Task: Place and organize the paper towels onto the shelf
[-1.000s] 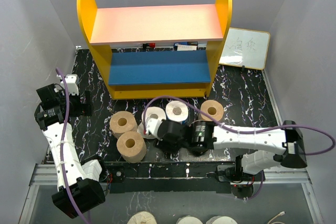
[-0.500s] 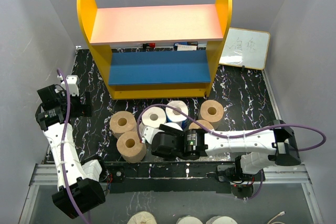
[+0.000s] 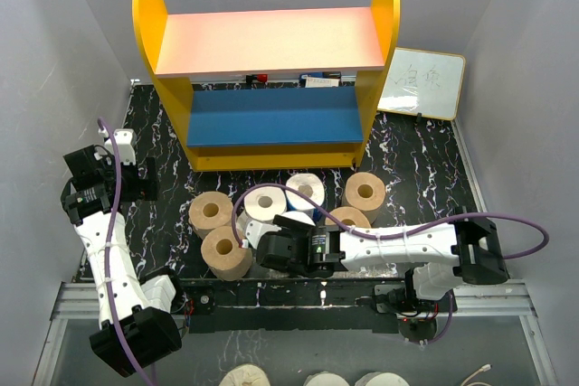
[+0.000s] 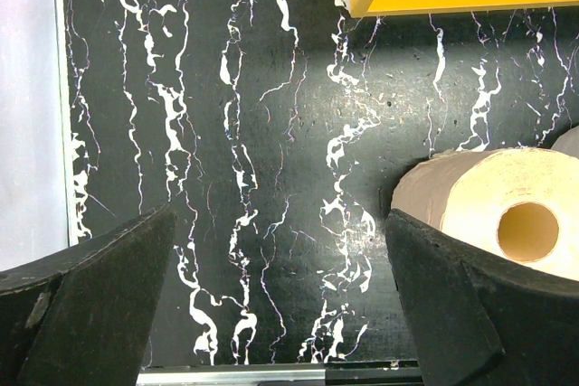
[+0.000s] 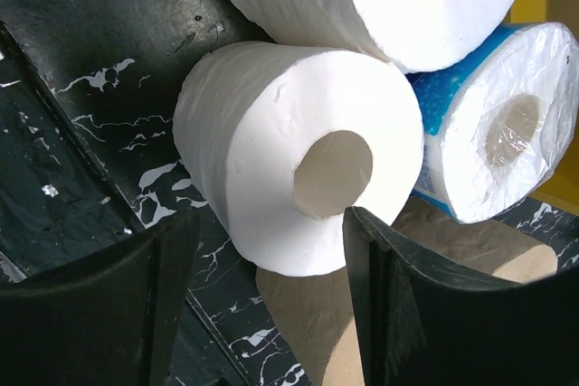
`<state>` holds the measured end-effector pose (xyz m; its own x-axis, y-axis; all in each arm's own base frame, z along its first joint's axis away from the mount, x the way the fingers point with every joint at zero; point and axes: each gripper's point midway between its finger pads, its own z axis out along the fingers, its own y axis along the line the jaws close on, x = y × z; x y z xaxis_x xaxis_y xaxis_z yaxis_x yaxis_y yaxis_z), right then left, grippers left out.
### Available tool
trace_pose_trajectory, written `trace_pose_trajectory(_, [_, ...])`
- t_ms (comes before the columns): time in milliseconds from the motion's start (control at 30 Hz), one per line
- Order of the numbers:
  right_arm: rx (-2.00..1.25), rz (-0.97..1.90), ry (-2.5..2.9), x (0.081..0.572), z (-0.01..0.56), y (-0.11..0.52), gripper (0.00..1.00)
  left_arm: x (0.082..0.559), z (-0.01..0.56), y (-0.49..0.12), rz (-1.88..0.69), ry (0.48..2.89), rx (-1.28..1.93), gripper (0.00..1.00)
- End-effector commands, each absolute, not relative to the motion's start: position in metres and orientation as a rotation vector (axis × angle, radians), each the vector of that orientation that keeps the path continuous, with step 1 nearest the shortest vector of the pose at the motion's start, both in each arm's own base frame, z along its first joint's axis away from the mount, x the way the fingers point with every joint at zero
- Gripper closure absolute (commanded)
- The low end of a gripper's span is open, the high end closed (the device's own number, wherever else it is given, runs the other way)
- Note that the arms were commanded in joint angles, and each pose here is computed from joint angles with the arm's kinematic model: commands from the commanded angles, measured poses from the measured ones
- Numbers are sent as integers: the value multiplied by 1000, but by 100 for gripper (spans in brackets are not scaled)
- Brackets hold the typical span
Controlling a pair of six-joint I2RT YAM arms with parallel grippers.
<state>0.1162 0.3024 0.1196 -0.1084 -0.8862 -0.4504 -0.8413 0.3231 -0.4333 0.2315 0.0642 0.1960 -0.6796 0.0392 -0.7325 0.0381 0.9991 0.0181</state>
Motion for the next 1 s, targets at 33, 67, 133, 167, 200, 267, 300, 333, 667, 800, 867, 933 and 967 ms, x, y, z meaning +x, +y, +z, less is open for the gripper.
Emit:
trace_pose_trajectory(33, [-1495, -80, 1916, 121, 118, 316, 38, 230, 193, 65, 19, 2315, 71, 1])
trace_pose_trajectory(67, [-1497, -81, 1914, 121, 118, 317, 39, 230, 192, 66, 23, 2317, 72, 1])
trace_pose_trajectory(133, [-1503, -80, 1908, 121, 117, 318, 39, 229, 191, 66, 30, 2318, 76, 1])
trace_pose_trajectory(167, [-1504, -81, 1905, 121, 117, 319, 40, 229, 190, 67, 34, 2319, 76, 1])
trace_pose_trajectory(200, [-1506, -83, 1904, 122, 116, 320, 40, 228, 189, 67, 36, 2319, 84, 1])
trace_pose_trajectory(267, [-1516, -77, 1898, 121, 115, 323, 44, 227, 188, 67, 42, 2318, 91, 1])
trace_pose_trajectory(300, [-1524, -74, 1894, 121, 114, 324, 46, 227, 188, 67, 47, 2318, 96, 1])
trace_pose_trajectory(333, [-1526, -72, 1890, 121, 113, 325, 47, 226, 187, 68, 52, 2318, 98, 1])
trace_pose_trajectory(667, [-1580, -90, 1906, 117, 95, 322, 50, 219, 175, 67, 66, 2343, 120, 1])
trace_pose_trajectory(800, [-1596, -103, 1913, 117, 88, 320, 61, 218, 174, 67, 62, 2343, 126, 1])
trace_pose_trajectory(867, [-1600, -95, 1916, 116, 91, 323, 82, 219, 175, 66, 58, 2343, 127, 1])
trace_pose_trajectory(933, [-1582, -99, 1922, 117, 100, 325, 100, 219, 175, 66, 52, 2344, 130, 1])
trace_pose_trajectory(967, [-1579, -99, 1924, 117, 105, 325, 100, 220, 176, 65, 49, 2344, 130, 1])
